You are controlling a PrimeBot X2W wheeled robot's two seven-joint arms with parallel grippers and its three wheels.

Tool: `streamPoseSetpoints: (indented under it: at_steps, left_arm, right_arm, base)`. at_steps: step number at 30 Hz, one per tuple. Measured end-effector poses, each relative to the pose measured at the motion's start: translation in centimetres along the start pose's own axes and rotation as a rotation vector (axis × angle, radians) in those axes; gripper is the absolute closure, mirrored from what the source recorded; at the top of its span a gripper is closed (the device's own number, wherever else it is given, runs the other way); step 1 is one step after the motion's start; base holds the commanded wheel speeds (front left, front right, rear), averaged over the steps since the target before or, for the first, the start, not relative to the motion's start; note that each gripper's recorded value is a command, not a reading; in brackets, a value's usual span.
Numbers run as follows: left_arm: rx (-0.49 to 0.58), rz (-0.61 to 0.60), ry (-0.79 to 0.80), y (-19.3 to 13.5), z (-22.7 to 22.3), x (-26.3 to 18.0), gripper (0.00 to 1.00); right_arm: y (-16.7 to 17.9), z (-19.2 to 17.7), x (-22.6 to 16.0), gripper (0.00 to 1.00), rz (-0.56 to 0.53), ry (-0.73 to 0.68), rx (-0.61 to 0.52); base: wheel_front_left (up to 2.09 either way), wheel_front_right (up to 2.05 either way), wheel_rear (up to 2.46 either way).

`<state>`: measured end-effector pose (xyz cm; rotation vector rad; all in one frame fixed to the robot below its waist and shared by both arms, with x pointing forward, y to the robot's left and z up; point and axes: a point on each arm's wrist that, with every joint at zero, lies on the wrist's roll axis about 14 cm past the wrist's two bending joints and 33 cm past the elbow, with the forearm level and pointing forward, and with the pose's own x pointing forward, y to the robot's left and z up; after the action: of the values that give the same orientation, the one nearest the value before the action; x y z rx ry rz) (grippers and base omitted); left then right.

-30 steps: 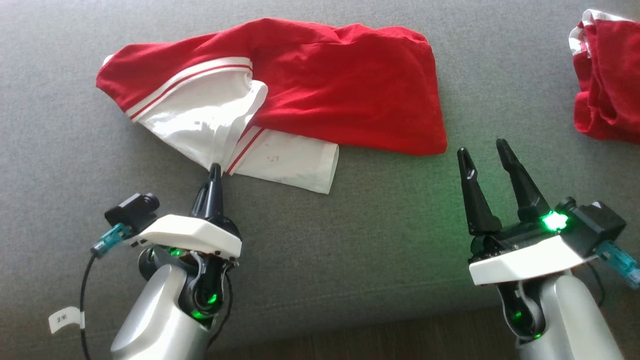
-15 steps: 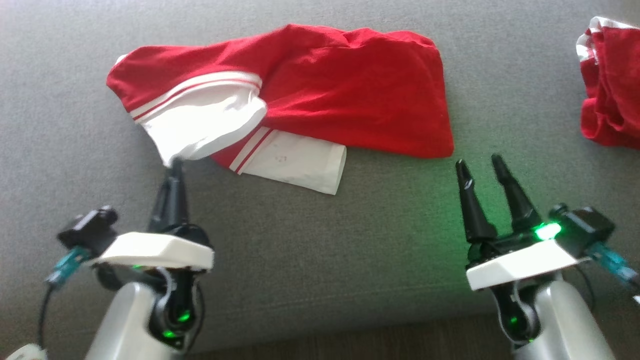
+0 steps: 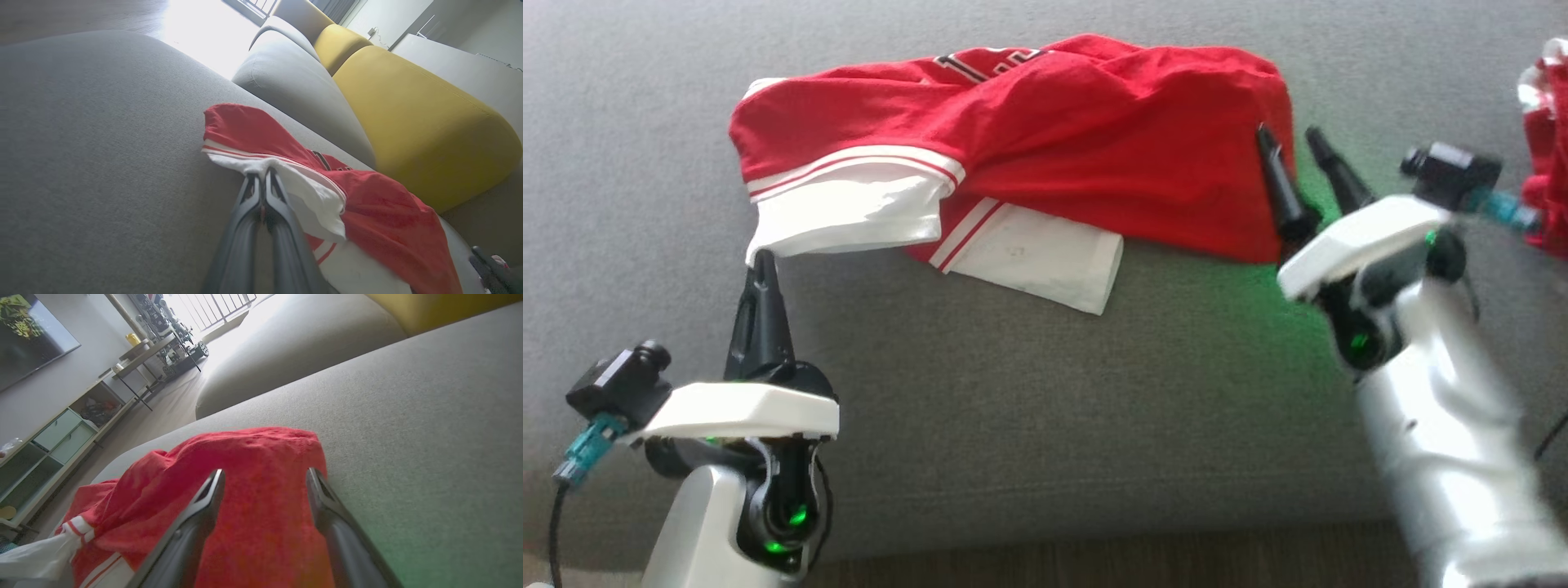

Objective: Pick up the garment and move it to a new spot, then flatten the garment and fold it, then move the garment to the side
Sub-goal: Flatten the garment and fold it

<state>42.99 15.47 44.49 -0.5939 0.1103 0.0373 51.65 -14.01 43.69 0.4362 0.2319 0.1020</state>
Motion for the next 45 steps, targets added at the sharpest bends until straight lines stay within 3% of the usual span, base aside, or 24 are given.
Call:
streamPoseSetpoints:
  at_steps: [14,25,29,30,31,33,36,45]
  left_arm:
    - [0.007,0.060,-0.006,2.0,0.2,-0.5,1.00]
    - [0.001,0.101,0.006,3.2,-0.3,-0.6,1.00]
    - [0.002,0.110,0.010,3.5,-0.5,-0.6,1.00]
    - [0.003,0.110,0.009,3.5,-0.5,-0.5,1.00]
    - [0.003,0.109,0.007,3.5,-0.4,-0.4,1.00]
    - [0.007,0.105,0.004,3.4,-0.3,-0.2,1.00]
    - [0.011,0.110,0.009,3.6,-0.5,-0.2,1.00]
    - [0.001,0.108,-0.028,3.5,0.6,-0.1,1.00]
  right_arm:
    - [-1.6,-0.9,3.2,0.00,-0.029,0.223,0.211]
    - [-2.0,-1.9,4.9,0.00,-0.028,0.309,0.256]
    - [-2.5,-2.6,4.9,0.07,-0.039,0.333,0.246]
    - [-2.6,-2.6,5.0,0.09,-0.041,0.336,0.246]
    - [-2.5,-2.6,5.1,0.20,-0.039,0.337,0.246]
    - [-2.1,-2.4,5.4,0.56,-0.028,0.331,0.246]
    - [-1.7,-2.0,5.9,1.00,-0.016,0.317,0.243]
    - [-1.8,0.2,5.9,1.00,0.003,0.254,0.220]
  base:
    - [0.00,0.00,0.00]
    - [0.00,0.00,0.00]
    - [0.00,0.00,0.00]
    - [0.00,0.00,0.00]
    - [0.00,0.00,0.00]
    - [0.00,0.00,0.00]
    - [0.00,0.00,0.00]
    - [0.00,0.00,0.00]
